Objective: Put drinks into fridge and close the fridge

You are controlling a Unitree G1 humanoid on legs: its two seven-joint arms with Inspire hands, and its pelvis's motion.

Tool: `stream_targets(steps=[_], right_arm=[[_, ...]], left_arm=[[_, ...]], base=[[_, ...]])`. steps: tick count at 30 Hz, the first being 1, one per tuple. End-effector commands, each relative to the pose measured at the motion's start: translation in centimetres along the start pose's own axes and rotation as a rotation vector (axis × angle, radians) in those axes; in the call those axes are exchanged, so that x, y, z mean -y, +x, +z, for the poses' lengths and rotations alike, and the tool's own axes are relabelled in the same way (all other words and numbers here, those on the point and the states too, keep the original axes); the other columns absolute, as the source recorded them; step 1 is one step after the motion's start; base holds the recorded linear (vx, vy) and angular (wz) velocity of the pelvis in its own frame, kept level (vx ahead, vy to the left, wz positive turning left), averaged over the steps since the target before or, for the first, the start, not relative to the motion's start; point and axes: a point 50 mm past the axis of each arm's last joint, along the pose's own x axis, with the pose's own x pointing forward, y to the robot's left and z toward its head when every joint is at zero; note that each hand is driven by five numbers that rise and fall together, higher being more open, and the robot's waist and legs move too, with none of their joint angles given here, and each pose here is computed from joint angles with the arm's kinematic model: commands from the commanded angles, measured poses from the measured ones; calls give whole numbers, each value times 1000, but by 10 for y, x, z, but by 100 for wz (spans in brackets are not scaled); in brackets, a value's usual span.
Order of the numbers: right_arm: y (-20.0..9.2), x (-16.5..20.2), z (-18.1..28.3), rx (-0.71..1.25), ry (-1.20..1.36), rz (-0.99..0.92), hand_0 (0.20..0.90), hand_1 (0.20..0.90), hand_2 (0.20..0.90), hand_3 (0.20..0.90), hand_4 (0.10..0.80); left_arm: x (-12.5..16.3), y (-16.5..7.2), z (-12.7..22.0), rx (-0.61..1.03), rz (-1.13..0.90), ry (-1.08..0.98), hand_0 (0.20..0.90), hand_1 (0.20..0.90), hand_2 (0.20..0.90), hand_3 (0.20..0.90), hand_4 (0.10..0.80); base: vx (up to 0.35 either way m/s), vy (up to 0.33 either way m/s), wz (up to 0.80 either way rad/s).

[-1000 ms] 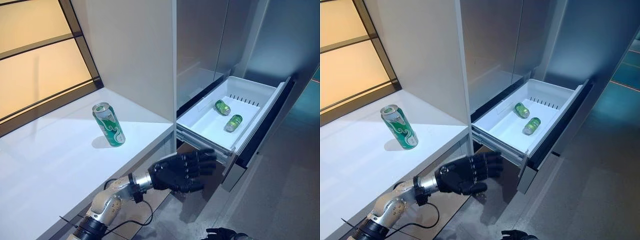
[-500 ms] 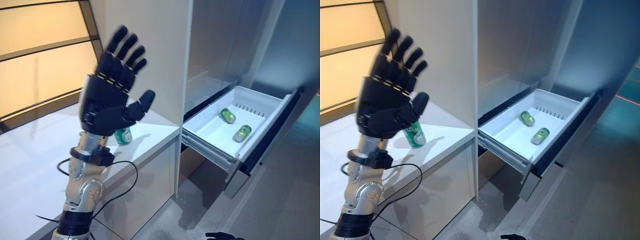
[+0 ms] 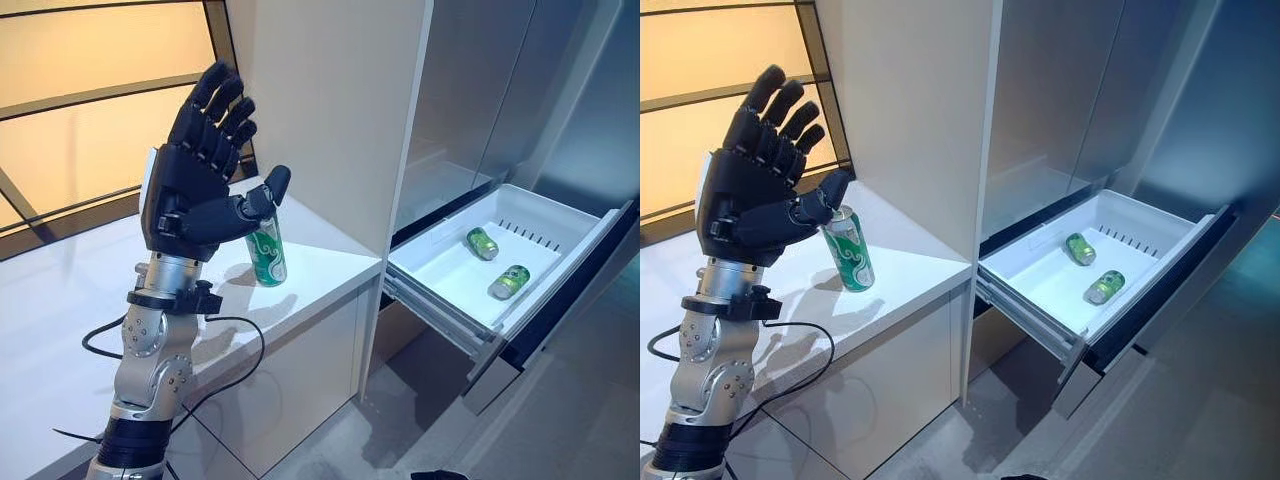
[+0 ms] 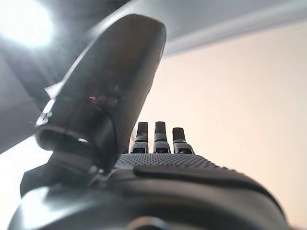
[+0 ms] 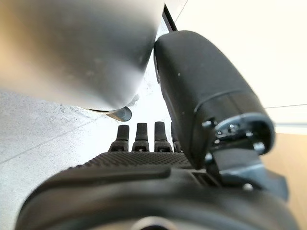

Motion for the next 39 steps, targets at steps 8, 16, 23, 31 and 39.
stream_targets(steps=[8, 16, 23, 31, 39], right_arm=[[2, -12, -13, -93, -71, 64, 900, 900, 900, 900, 800], [1, -8, -17, -106, -79, 61, 900, 900, 900, 900, 800], [0, -6, -19, -108, -85, 61, 900, 900, 900, 900, 800], [0, -4, -22, -118, -88, 61, 900, 900, 900, 900, 800], [-1, -4, -23, -123, -83, 60, 900, 900, 900, 900, 800]], left_arm=[[-20, 20, 26, 114, 38, 47, 900, 900, 900, 900, 800], [-26, 19, 19, 71, 9, -9, 900, 900, 900, 900, 800], [-29, 20, 14, 31, -13, 17, 900, 900, 900, 900, 800], [-45, 21, 10, -38, 51, 154, 900, 900, 900, 900, 800], [-54, 22, 9, -64, 88, 183, 900, 900, 900, 900, 800]], base=[[-2, 18, 6], [0, 0, 0], [0, 0, 0], [0, 0, 0], [8, 4, -3]])
